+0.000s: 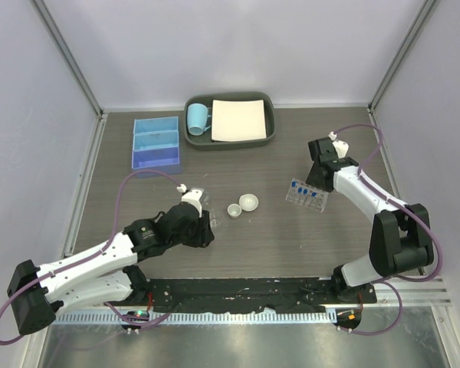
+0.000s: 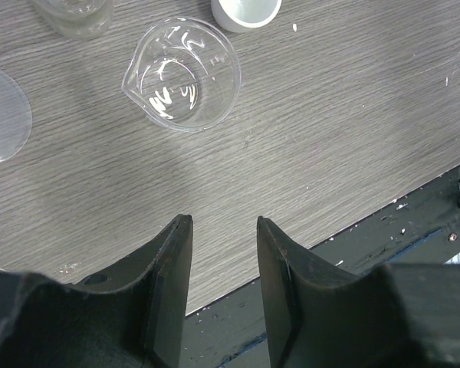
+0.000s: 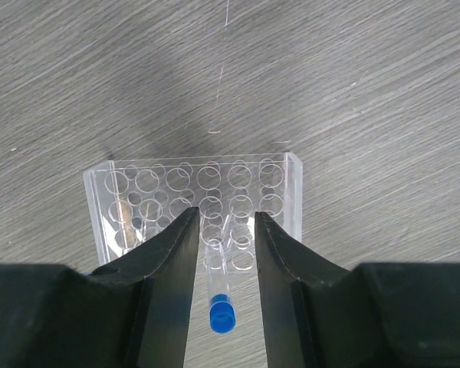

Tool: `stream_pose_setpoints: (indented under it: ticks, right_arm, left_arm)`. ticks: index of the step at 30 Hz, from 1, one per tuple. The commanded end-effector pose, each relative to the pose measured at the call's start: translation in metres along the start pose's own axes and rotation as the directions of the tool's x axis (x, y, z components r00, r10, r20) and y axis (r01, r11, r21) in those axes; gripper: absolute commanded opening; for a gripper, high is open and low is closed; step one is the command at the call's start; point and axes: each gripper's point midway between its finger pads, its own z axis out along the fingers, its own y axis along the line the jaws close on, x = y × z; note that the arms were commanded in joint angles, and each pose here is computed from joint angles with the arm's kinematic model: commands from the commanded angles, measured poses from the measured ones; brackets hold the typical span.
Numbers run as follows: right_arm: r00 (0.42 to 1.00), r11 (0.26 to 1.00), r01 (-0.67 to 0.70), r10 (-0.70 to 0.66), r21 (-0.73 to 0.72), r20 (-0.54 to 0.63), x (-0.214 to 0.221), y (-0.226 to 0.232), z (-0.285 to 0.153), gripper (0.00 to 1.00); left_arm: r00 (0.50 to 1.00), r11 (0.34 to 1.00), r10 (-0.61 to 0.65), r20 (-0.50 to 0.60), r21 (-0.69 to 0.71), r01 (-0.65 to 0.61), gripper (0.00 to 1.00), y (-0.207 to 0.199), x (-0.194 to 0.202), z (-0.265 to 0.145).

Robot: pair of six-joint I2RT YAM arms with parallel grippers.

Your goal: Organize the chemistry lab equipment

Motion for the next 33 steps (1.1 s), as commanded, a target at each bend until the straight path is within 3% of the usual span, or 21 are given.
stream_pose_setpoints:
  ticks: [1, 33]
  right_arm:
    - [0.999, 0.999, -0.028, 0.028, -0.025, 0.016, -0.006, 0.009, 0.007, 0.40]
    - [0.997, 1.000, 0.006, -0.006, 0.000, -0.073, 0.035, 0.005, 0.043, 0.40]
  left_arm:
    - [0.999, 0.999, -0.007, 0.031, 0.032, 0.006, 0.42, -0.009, -0.009, -0.001]
    - [1.000, 1.000, -0.002, 0.014, 0.020, 0.002, 0.39, -0.006, -0.005, 0.005]
